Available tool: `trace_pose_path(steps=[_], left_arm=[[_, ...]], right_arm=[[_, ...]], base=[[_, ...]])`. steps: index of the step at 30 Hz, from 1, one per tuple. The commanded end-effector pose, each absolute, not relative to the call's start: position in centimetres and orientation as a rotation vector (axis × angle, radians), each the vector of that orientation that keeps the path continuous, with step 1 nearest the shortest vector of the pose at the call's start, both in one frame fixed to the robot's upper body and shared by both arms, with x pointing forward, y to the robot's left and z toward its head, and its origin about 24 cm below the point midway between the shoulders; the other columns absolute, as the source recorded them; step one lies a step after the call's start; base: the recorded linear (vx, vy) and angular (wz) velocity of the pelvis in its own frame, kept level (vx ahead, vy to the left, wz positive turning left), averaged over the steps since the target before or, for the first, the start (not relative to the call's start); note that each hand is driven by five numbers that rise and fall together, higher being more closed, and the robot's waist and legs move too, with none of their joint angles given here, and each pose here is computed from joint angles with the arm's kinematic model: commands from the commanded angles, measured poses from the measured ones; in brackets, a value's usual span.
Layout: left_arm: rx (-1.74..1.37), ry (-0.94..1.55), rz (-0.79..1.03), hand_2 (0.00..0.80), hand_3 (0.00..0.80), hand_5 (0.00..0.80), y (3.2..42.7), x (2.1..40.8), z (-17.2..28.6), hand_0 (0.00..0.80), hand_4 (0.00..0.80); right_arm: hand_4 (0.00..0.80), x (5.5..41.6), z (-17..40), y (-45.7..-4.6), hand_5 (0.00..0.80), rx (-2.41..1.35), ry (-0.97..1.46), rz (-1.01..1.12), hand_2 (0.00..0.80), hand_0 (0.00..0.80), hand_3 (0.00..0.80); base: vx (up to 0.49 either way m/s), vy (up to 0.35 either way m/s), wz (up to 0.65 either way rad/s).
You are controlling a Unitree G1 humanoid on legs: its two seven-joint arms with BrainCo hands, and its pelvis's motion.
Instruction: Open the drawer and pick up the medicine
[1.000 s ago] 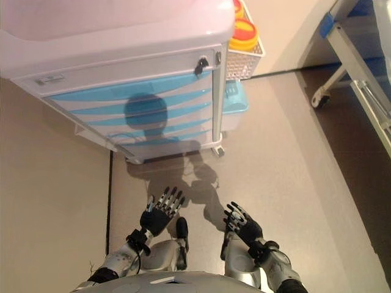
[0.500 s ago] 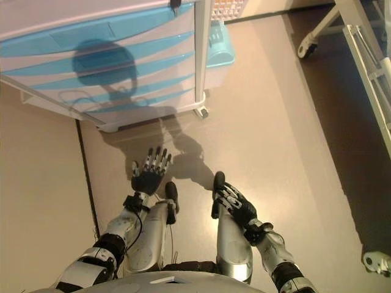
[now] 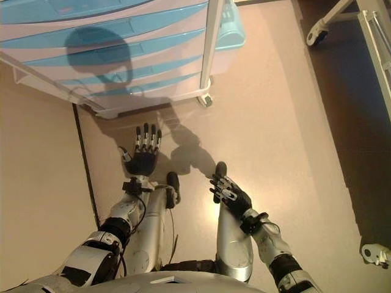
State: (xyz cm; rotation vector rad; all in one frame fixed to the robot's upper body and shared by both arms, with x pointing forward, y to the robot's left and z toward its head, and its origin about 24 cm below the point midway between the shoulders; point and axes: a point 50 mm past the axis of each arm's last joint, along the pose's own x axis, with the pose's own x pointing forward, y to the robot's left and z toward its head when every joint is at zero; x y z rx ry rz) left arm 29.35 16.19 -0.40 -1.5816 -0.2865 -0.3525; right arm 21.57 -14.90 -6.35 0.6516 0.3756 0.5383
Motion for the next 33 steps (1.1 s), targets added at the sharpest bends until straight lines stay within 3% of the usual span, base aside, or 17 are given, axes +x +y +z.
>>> trace_pose_path(steps=[1, 9, 33], left_arm=[[-1.626, -0.43, -0.412, 0.0, 0.0, 0.0, 15.7, 29.7, 1.2, 0.0, 0.0], [-1.561, -0.553, -0.452, 0.0, 0.0, 0.0, 17.9, 30.9, 3.7, 0.0, 0.0], [-1.314, -0.837, -0.583, 0.0, 0.0, 0.0, 22.3, 36.2, 17.3, 0.0, 0.0]], right_arm=[[0.0, 18.2, -7.8, -14.8, 0.0, 0.681, 0.489, 0.598, 0.0, 0.0, 0.0], [0.0, 18.2, -7.5, -15.2, 0.0, 0.691, 0.49, 0.609, 0.0, 0.0, 0.0], [0.0, 17.3, -8.0, -16.7, 0.0, 0.648, 0.501, 0.633, 0.0, 0.0, 0.0]], base=[[0.025, 0.015, 0.06], [0.01, 0.027, -0.03], [0.005, 0.018, -0.02]])
